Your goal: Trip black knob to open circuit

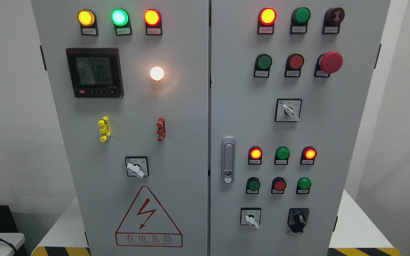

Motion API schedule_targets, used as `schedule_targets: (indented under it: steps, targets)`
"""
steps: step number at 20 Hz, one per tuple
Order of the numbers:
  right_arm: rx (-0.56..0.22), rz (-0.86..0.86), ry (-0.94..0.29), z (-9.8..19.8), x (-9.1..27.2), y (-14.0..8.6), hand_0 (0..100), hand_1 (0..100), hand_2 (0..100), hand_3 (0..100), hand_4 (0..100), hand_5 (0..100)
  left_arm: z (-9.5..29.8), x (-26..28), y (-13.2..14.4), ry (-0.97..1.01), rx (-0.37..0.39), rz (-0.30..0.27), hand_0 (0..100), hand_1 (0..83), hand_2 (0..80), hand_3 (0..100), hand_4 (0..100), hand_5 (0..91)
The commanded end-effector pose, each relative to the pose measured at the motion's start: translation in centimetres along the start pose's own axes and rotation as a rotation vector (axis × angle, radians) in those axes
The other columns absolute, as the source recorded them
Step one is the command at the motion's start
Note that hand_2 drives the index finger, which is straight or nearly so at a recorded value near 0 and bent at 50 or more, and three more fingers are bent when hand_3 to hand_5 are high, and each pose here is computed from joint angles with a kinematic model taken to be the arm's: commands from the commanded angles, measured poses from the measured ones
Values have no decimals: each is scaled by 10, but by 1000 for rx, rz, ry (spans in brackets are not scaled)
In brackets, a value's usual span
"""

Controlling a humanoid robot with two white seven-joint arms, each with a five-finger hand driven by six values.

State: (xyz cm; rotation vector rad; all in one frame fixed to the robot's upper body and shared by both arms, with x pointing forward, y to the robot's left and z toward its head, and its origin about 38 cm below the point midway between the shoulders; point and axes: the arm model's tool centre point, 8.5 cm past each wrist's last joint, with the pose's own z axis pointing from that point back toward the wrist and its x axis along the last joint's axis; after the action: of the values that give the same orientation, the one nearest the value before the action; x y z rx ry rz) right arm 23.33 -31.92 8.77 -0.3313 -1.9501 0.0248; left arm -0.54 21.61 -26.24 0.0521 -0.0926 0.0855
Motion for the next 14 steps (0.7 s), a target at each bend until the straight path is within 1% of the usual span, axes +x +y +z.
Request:
schedule_targets:
  steps: [1,3,5,7,12,14]
  targets:
    - [30,-30,-137,-59,37,19,67,594,346,753,813,850,0,5,-1,-9,-5,-34,120,389,0,0,0,0]
    - [16,-37,-137,-68,39,23,41,641,368,772,829,863,0,5,-1,-9,-5,-34,120,389,0,0,0,0]
    - [8,-32,-112,-76,39,29,24,678,387,784,842,881,0,5,-1,-9,-5,-32,120,389,0,0,0,0]
    - [-16,-16,-80,-87,38,30,16,694,395,790,846,888,0,5,-1,-9,-5,-32,120,389,0,0,0,0]
    - [-31,-10,-27,-105,37,46,8,733,422,802,860,887,0,5,-1,-9,-5,-32,120,389,0,0,0,0]
    - [-31,4,-10,-108,37,54,4,754,434,828,869,890,0,5,-1,-9,-5,-34,120,389,0,0,0,0]
